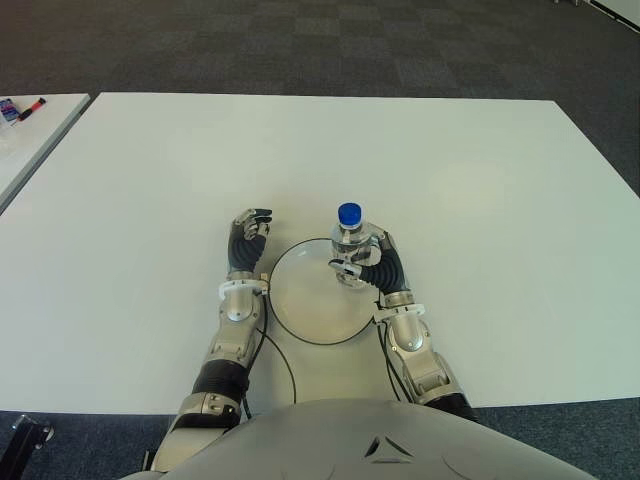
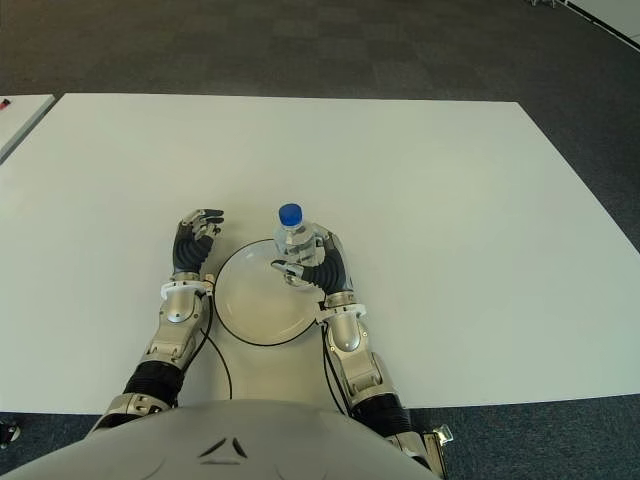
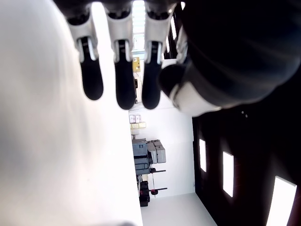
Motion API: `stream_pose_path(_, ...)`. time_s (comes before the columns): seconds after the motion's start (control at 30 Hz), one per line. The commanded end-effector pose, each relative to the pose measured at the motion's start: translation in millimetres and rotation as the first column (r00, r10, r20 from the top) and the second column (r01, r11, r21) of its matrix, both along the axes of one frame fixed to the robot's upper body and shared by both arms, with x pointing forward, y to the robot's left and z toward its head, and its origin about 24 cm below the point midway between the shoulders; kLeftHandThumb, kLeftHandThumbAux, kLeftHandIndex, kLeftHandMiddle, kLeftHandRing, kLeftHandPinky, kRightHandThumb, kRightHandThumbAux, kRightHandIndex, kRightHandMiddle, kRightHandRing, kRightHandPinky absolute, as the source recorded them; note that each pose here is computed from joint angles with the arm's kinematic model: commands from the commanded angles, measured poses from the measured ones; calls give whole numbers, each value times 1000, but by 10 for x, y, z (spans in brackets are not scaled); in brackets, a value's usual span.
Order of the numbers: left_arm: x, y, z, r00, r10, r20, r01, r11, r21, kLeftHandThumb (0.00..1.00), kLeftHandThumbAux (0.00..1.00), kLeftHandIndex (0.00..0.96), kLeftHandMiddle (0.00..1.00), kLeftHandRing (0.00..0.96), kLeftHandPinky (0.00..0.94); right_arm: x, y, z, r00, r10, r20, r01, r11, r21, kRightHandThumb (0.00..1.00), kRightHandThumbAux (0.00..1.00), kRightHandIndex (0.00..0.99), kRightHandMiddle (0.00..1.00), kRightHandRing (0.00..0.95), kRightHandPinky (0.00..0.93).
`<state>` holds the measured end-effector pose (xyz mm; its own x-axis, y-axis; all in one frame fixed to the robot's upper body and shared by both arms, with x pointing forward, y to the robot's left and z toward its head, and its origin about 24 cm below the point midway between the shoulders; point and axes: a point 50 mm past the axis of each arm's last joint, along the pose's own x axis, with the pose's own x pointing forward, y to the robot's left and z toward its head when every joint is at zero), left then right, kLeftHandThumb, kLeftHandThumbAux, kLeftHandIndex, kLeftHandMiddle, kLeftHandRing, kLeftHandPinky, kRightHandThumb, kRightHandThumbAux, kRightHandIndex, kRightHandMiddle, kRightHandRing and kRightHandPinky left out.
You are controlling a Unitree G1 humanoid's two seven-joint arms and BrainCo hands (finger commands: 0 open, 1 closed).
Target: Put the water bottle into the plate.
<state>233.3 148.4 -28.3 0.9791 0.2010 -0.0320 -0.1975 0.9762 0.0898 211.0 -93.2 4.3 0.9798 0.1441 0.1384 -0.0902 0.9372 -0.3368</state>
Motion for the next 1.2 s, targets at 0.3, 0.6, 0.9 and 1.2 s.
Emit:
stream_pose_path(0.3,-19,-3,-37,1000,0,-24,0,1000,4,716,711,410,342,347,365,12,21,-39,1000,-7,-15,7,1000,-8,842,679,408,492,569,571)
stream_pose_path(0.6,-17,-1,-39,1000,-2,-24,3,1000,7,714,710,410,343,347,369,15,23,-50,1000,-18,-18,18,1000,-11,842,679,409,490,566,570)
stream_pose_path(0.9,-12,-3,-40,1000,-3,-22,3,1000,6,715,711,410,348,352,372,20,22,-53,1000,-18,-17,18,1000,-5,843,679,411,489,568,581)
stream_pose_path(1.2,-12,-5,-37,1000,0,-20,0,1000,4,715,711,410,339,341,355,18,16,-55,1000,-18,-17,18,1000,-5,843,678,413,488,568,579)
